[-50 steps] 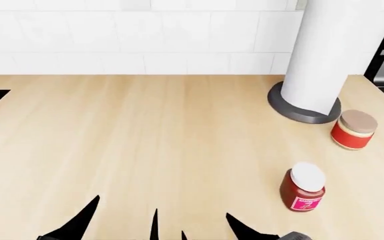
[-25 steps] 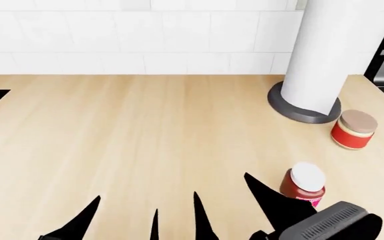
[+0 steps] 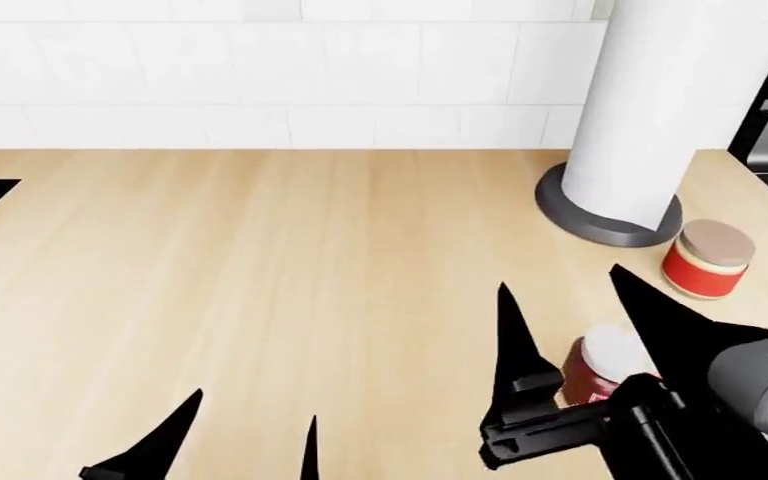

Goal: Pick the jam and bar from the counter and place them in the cabinets closest to them.

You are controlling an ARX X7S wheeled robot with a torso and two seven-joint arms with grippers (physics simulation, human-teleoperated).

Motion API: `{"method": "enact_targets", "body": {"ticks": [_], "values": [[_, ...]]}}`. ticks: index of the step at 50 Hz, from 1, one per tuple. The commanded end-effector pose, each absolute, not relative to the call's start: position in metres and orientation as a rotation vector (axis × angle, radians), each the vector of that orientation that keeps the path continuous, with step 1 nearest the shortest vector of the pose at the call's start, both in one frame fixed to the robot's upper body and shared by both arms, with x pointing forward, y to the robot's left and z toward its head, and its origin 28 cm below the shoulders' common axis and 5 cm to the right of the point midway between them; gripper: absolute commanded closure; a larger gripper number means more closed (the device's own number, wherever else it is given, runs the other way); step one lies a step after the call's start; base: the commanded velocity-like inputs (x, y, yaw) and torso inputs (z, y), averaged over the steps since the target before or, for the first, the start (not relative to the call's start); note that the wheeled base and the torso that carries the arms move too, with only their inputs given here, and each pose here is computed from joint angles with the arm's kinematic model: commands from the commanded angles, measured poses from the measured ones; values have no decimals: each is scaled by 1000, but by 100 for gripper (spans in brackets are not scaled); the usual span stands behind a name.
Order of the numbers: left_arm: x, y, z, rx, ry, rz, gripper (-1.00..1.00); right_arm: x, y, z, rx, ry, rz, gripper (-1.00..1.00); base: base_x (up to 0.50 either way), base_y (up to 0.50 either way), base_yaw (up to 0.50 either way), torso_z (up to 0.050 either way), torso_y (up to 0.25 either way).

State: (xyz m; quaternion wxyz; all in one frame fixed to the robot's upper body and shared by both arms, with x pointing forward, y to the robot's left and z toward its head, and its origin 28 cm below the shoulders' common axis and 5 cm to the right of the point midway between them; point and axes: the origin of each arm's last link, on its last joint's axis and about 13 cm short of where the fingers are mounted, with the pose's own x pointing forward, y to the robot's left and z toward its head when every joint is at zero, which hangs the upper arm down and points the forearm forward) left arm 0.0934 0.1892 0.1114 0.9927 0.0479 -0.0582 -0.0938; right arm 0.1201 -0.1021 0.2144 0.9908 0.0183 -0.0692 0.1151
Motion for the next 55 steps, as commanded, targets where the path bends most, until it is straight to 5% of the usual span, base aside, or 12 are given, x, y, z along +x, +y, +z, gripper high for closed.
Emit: {"method": "enact_targets", "body": {"ticks": [1, 55], "values": [[94, 190, 111, 97, -116, -189, -100, 133, -123, 226, 21, -138, 72, -100, 0, 0, 0, 0, 0], [92, 186, 114, 97, -124, -199, -100, 139, -147, 209, 102, 91, 79, -100, 0, 0, 0, 0, 0]]}}
